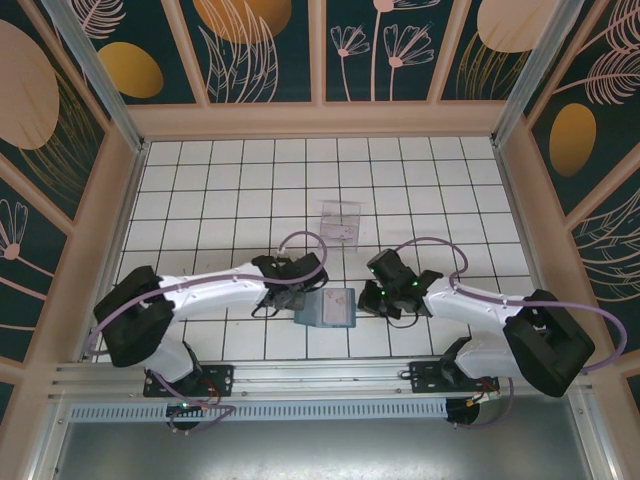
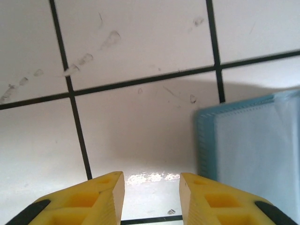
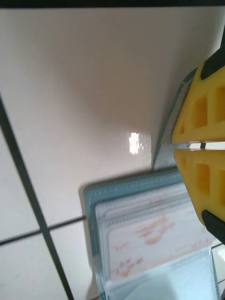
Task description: Take the credit cards out of the card holder
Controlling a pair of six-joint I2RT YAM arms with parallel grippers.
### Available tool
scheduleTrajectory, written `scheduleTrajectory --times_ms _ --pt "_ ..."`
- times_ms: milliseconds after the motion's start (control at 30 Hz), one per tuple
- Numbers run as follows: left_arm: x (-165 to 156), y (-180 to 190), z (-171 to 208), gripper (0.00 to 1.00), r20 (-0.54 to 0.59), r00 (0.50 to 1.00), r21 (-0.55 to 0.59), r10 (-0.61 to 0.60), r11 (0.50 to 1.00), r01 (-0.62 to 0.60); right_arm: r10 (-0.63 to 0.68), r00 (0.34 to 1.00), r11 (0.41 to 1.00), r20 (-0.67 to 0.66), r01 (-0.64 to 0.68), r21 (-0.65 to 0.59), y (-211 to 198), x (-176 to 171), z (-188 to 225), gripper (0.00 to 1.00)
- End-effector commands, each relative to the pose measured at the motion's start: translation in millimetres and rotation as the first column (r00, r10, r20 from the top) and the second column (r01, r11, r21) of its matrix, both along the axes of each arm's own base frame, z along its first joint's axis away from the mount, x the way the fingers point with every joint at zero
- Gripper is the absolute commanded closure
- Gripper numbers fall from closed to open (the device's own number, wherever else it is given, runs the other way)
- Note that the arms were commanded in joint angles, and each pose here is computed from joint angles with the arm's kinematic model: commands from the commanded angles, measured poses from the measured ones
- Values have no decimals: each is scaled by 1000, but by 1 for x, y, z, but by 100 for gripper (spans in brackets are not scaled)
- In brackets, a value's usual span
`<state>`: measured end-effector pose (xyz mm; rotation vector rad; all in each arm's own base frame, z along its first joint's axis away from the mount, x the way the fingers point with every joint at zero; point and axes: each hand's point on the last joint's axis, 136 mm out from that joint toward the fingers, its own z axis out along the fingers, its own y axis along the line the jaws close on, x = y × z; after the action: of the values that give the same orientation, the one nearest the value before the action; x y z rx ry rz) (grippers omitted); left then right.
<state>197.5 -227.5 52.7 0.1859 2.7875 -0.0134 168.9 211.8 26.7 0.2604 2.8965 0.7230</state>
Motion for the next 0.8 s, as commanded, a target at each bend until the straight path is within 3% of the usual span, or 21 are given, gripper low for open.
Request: scheduleTrajectory --times_ms 0,200,333,500,767 --pt "9 -22 27 62 35 999 -176 10 984 -4 14 1000 1000 27 -13 -26 4 7 11 86" --pt "14 -45 60 62 63 998 -316 6 949 14 40 998 999 45 -39 -17 18 11 24 82" --pt "17 -75 85 62 72 997 -451 -25 891 55 59 998 998 34 -58 -26 24 11 21 79" --pt "17 -99 73 64 26 999 -524 -46 850 53 71 997 996 18 -70 -63 25 11 11 71" --pt "9 -97 23 65 -97 995 -566 -32 824 -28 95 995 992 -10 -96 -87 29 6 0 57"
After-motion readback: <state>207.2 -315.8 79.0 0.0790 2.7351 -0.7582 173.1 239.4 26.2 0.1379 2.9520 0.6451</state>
